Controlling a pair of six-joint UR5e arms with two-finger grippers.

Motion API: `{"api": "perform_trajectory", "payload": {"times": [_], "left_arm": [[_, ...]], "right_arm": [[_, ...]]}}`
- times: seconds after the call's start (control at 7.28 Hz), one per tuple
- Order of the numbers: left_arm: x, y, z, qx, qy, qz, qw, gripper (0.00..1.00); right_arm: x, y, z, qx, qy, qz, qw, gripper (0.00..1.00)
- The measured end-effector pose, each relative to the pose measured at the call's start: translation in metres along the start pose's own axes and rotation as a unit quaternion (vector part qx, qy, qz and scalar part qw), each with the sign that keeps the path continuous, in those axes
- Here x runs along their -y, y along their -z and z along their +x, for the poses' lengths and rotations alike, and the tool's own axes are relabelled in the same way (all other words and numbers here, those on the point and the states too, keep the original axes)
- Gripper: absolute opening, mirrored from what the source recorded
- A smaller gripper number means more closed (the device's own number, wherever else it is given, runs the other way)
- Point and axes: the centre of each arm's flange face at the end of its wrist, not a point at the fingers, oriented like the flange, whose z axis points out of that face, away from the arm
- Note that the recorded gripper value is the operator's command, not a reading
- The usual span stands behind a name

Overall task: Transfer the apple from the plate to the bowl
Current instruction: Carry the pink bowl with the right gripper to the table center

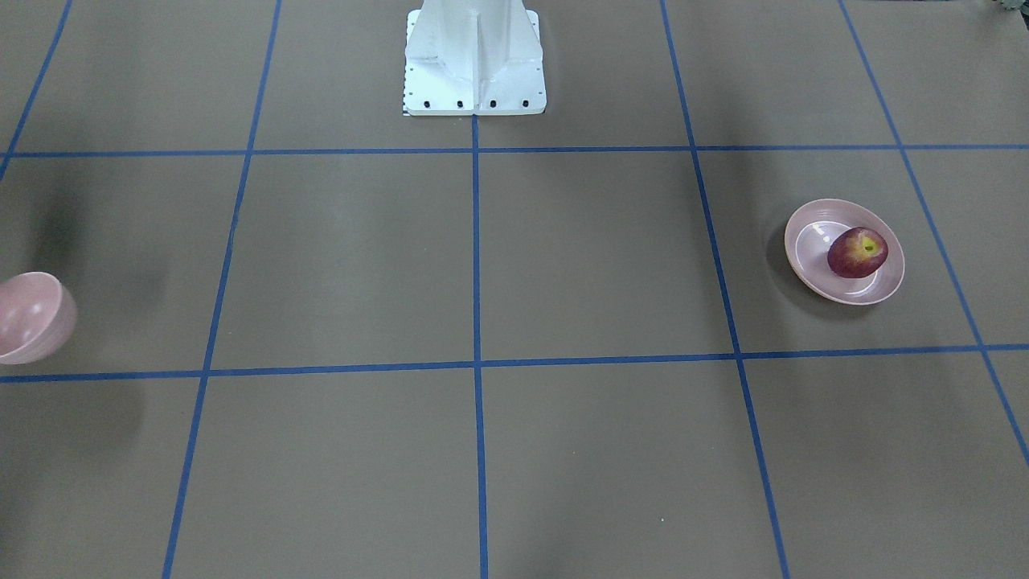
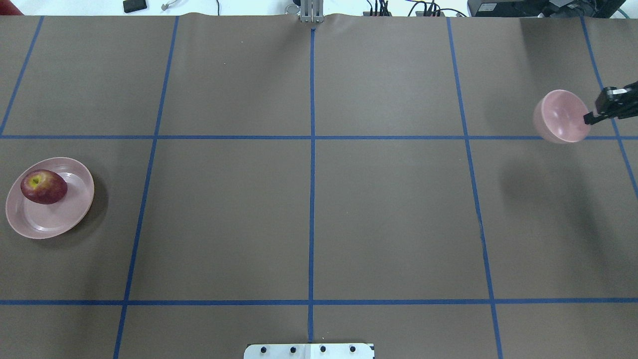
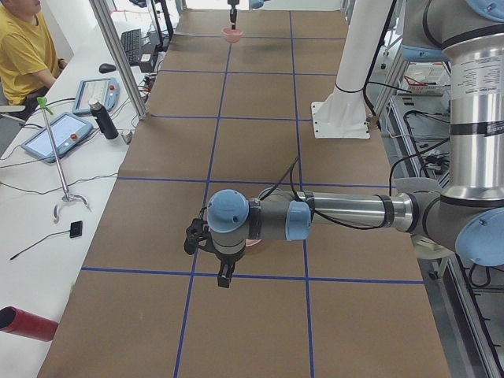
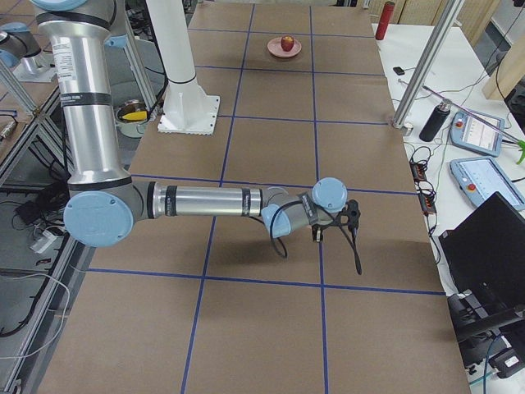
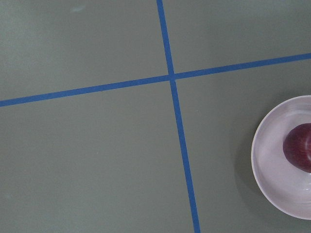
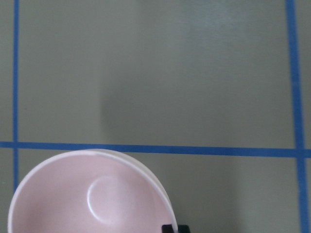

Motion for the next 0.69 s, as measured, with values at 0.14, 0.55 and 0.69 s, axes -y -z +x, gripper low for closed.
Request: {"api": "perform_trajectory", "payload": {"times": [0.14,0.55,0.69], "left_arm": [[0.0,0.0,0.0,0.0,0.0,0.0,1.0,0.98],[0.0,-0.001,0.0,0.0,0.002,-0.001,1.0,0.98],[0.0,-0.001,-0.001,0.0,0.002,-0.001,1.0,0.98]], "right_arm": [[-0.007,-0.02,-0.068,0.001,-0.03,-0.002,0.9995,0.0],[-0.057,-0.115,-0.267,-0.002,-0.116,0.004,0.9932,0.0],[-0.086,-0.147,-0.326,0.002,-0.141,0.009,0.9899,0.0]]}}
